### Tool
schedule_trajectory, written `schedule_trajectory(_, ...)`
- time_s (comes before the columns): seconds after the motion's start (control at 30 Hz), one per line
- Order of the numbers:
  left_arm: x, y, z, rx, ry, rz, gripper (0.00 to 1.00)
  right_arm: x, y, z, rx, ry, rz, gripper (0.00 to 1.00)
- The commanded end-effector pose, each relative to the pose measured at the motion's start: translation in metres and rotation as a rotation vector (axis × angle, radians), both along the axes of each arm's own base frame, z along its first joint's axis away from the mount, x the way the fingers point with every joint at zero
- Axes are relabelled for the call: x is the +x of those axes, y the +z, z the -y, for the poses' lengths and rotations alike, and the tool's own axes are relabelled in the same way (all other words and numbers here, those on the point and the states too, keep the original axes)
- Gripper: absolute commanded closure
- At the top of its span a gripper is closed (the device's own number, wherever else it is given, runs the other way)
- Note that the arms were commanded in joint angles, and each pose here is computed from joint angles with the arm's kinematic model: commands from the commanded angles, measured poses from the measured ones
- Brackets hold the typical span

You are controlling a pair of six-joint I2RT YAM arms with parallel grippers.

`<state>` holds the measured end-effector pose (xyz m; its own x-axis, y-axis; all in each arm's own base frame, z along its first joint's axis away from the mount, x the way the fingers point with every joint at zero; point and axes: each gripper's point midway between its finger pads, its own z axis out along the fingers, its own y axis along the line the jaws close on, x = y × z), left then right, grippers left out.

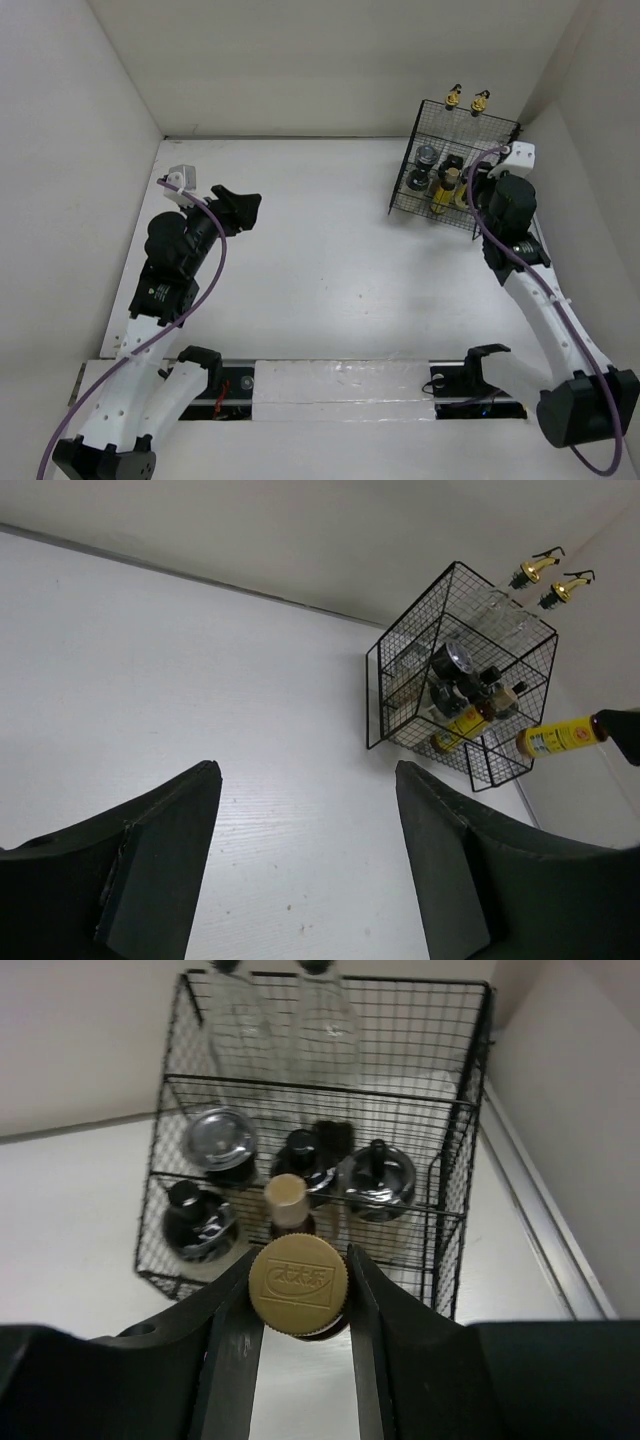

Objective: Organize the condiment bottles

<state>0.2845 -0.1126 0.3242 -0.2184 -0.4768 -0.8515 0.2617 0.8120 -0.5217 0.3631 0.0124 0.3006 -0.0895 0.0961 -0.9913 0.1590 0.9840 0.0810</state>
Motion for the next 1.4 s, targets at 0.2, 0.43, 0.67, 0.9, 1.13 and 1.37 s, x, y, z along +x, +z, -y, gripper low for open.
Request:
schedule_trajectory(0.2,0.002,0.014,0.001,-0.008,-0.001,0.047,0.27,0.053,0.046,0.047,0.032,-0.055,0.171,0.87)
schedule_trajectory(0.43,0.005,0.01,0.001,0.004,-0.002,0.039,0.21,0.081,0.005,0.053,0.041,-0.057,0.1,0.87)
schedule_trajectory(0.67,0.007,0.007,0.004,0.007,-0.013,0.027,0.12,0.09,-0.057,0.054,0.074,-0.063,-0.004,0.87)
schedule_trajectory(0.9,0.009,0.005,0.003,0.009,-0.003,0.019,0.06,0.094,-0.082,0.055,0.075,-0.065,-0.06,0.83)
schedule_trajectory(1.13,0.011,0.005,0.002,0.012,0.006,0.009,0.0,0.091,-0.089,0.062,0.085,-0.086,-0.079,0.47)
schedule_trajectory(1.37,0.009,0.005,-0.001,0.012,0.016,0.011,0.0,0.079,-0.042,0.059,0.085,-0.064,0.006,0.25)
